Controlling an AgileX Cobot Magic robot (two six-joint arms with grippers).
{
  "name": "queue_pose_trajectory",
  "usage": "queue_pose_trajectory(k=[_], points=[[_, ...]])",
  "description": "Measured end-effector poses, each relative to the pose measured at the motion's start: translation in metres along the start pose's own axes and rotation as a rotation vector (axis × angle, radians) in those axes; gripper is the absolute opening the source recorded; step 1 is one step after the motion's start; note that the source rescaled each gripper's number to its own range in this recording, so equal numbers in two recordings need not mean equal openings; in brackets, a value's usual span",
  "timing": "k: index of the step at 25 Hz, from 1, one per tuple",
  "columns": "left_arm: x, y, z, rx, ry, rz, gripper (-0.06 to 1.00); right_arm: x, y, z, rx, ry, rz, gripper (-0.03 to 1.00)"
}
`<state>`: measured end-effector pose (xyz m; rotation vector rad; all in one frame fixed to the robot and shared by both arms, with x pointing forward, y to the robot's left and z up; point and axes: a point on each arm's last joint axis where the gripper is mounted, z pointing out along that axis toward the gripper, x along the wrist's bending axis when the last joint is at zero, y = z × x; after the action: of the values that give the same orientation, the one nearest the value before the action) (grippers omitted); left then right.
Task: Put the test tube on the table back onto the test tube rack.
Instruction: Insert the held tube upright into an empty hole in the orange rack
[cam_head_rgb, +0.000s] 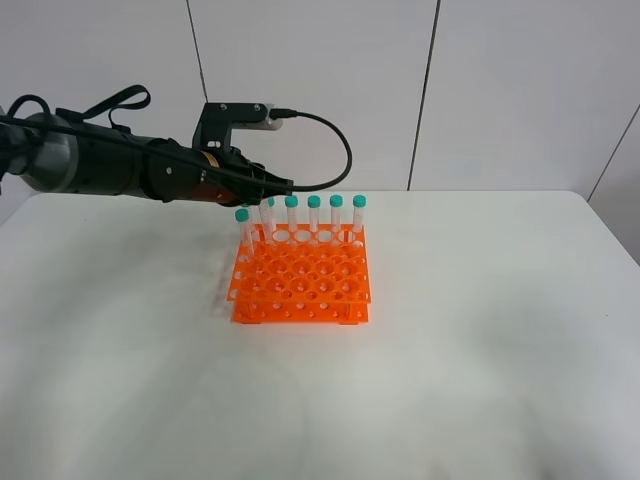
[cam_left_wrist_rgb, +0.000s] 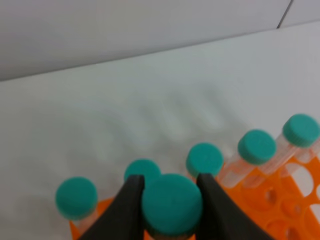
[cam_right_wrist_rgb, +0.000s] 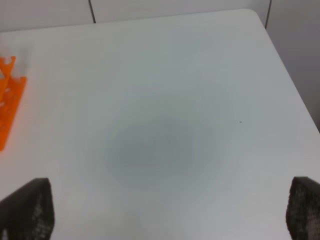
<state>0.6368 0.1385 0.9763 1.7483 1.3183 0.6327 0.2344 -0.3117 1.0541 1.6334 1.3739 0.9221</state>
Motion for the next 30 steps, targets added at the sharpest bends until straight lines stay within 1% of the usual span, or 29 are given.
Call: queue_pose_trajectory(k=[4,9,14,22,30], points=[[0.001,-0.014,0.013,0.043,0.005,0.003,0.0,0.0,0.0,0.0,0.0,0.0,0.0,1.0],[0.002,-0.019,0.018,0.046,0.006,0.007,0.0,0.0,0.0,0.0,0.0,0.0,0.0,1.0],[0.003,-0.031,0.027,0.078,0.01,0.009,0.0,0.0,0.0,0.0,0.0,0.0,0.0,1.0],[0.004,-0.032,0.032,0.051,0.009,0.026,0.0,0.0,0.0,0.0,0.0,0.0,0.0,1.0],[0.004,-0.032,0.032,0.049,0.009,0.024,0.0,0.0,0.0,0.0,0.0,0.0,0.0,1.0]])
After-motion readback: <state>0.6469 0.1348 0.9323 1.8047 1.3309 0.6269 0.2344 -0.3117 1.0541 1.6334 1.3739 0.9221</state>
